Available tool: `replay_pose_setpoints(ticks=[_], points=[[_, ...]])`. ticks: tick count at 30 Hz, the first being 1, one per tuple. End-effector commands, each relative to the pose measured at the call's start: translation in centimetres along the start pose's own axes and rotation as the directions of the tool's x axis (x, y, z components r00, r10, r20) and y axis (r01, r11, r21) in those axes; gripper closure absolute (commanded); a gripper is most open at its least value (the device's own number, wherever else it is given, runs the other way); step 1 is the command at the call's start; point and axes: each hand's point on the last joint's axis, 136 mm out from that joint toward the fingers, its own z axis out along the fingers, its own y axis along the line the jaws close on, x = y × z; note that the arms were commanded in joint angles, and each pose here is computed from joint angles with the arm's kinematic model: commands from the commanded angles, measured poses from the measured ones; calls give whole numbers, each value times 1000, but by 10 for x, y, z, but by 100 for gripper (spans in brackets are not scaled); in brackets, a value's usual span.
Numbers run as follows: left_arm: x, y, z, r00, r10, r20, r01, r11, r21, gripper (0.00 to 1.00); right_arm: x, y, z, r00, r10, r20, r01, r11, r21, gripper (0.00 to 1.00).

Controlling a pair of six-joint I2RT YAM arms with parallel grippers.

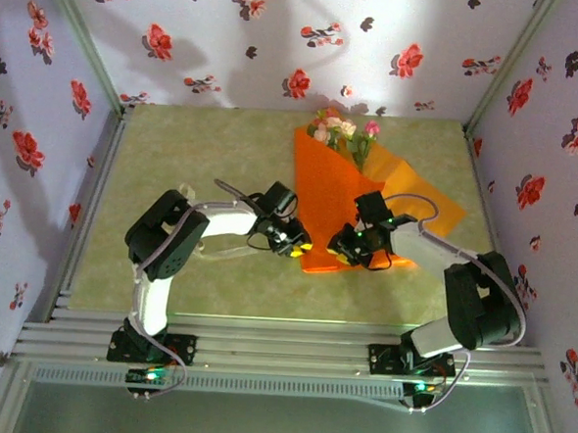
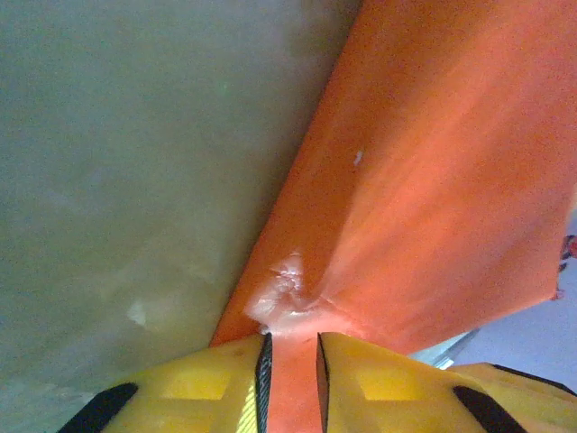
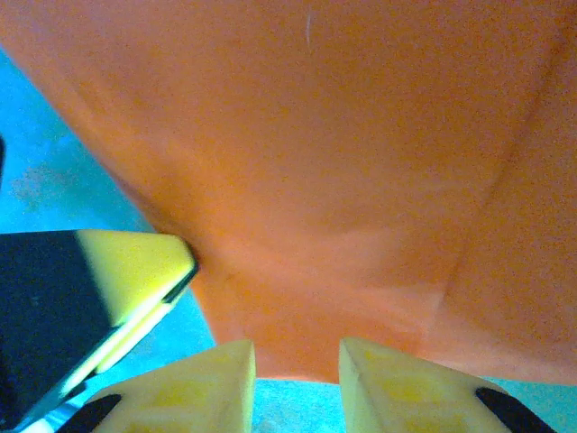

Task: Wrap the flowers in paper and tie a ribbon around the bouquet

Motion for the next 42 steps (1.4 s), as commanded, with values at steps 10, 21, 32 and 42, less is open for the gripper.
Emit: replay_pose_setpoints(ticks=[10,21,32,42], points=[[6,-28,-34,981,185,58,-181,981,-65,72,-33,-94,-83,937,187,295,-237,961,144,61],[55,-66,21,958,245,-146,-246,969,11,79,-50,-139,-69,900,313,305,-363,924,123,52],[59,-35,50,955,245,-169,-258,964,-59,82,-75,-151,-51,909,267,319,-323,936,136,68],[53,-25,51,959,234,-157,-248,966,-74,84,-89,-137,-67,892,195,408,-252,963,91,91]])
